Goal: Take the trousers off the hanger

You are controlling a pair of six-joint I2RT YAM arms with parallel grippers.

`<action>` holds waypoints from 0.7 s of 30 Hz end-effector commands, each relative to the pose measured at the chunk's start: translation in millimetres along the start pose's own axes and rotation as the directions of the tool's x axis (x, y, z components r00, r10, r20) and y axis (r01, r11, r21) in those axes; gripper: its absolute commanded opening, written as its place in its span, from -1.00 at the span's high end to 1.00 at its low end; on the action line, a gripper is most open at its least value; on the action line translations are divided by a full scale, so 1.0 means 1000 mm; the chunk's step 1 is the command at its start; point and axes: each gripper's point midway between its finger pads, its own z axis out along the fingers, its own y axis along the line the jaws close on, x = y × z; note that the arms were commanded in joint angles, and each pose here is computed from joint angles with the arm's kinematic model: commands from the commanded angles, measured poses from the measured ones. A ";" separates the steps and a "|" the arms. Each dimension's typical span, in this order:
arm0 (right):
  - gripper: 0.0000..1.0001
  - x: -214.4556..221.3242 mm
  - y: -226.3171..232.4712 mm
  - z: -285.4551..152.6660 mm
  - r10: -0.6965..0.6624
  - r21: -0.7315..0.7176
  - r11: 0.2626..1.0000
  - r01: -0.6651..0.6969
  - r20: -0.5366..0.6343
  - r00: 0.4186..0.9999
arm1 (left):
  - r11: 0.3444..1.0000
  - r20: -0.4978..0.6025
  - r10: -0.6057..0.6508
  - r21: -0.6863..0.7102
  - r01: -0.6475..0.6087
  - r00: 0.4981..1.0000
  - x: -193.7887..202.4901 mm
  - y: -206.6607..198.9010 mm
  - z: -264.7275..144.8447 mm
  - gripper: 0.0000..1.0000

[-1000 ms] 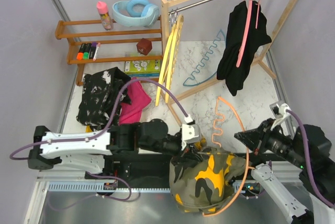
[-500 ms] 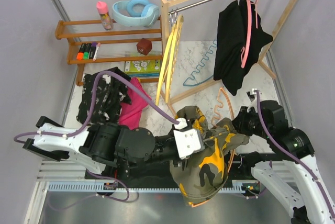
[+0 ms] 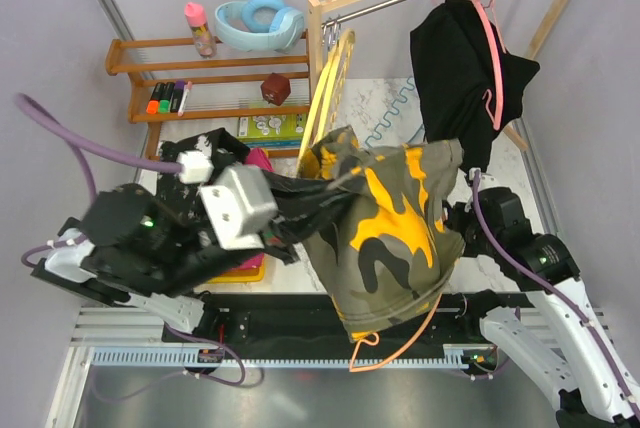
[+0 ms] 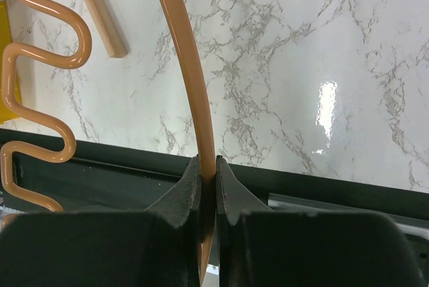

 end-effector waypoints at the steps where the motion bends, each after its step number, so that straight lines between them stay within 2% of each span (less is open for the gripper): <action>1: 1.00 -0.021 0.002 -0.014 -0.019 -0.007 1.000 0.020 0.109 0.994 | 0.988 -0.010 -0.062 -0.142 0.060 0.998 -0.013 0.046 -0.030 0.96; 2: 1.00 -0.021 0.001 -0.015 -0.023 -0.006 1.000 0.024 0.113 0.993 | 0.992 -0.075 -0.056 -0.120 0.047 0.996 0.007 0.043 -0.038 0.96; 3: 1.00 -0.021 0.000 -0.016 -0.028 -0.002 1.000 0.028 0.118 0.993 | 0.992 -0.069 -0.099 -0.090 0.093 0.993 0.009 0.049 -0.054 0.96; 5: 1.00 -0.019 -0.001 -0.014 -0.040 -0.002 0.999 0.040 0.112 0.993 | 0.987 -0.132 -0.158 -0.050 0.153 0.979 0.042 0.036 -0.066 0.96; 8: 1.00 -0.020 0.001 -0.013 -0.046 -0.011 0.999 0.048 0.116 0.992 | 0.969 -0.164 -0.248 -0.060 0.241 0.955 0.068 0.044 -0.093 0.96; 11: 1.00 -0.023 0.003 -0.013 -0.050 -0.017 0.998 0.053 0.123 0.991 | 0.958 -0.200 -0.284 -0.015 0.286 0.938 0.087 0.042 -0.114 0.96; 13: 1.00 -0.026 0.006 -0.013 -0.056 -0.024 0.998 0.060 0.128 0.990 | 0.961 -0.276 -0.269 -0.019 0.275 0.923 0.110 0.039 -0.123 0.96; 14: 1.00 -0.028 0.006 -0.013 -0.056 -0.025 0.998 0.060 0.131 0.990 | 0.963 -0.309 -0.267 -0.044 0.267 0.913 0.120 0.040 -0.125 0.96; 17: 1.00 -0.032 0.009 -0.017 -0.060 -0.033 0.997 0.065 0.147 0.987 | 0.950 -0.423 -0.275 -0.258 0.177 0.863 0.167 0.067 -0.146 0.96; 18: 1.00 -0.033 0.009 -0.018 -0.057 -0.035 0.997 0.063 0.153 0.987 | 0.910 -0.404 -0.338 -0.372 0.185 0.850 0.178 0.078 -0.152 0.96; 19: 1.00 -0.035 0.011 -0.021 -0.057 -0.040 0.997 0.065 0.161 0.985 | 0.908 -0.450 -0.315 -0.398 0.127 0.836 0.194 0.084 -0.163 0.96; 21: 1.00 -0.035 0.010 -0.021 -0.057 -0.038 0.997 0.064 0.162 0.985 | 0.864 -0.429 -0.379 -0.481 0.147 0.820 0.214 0.088 -0.172 0.96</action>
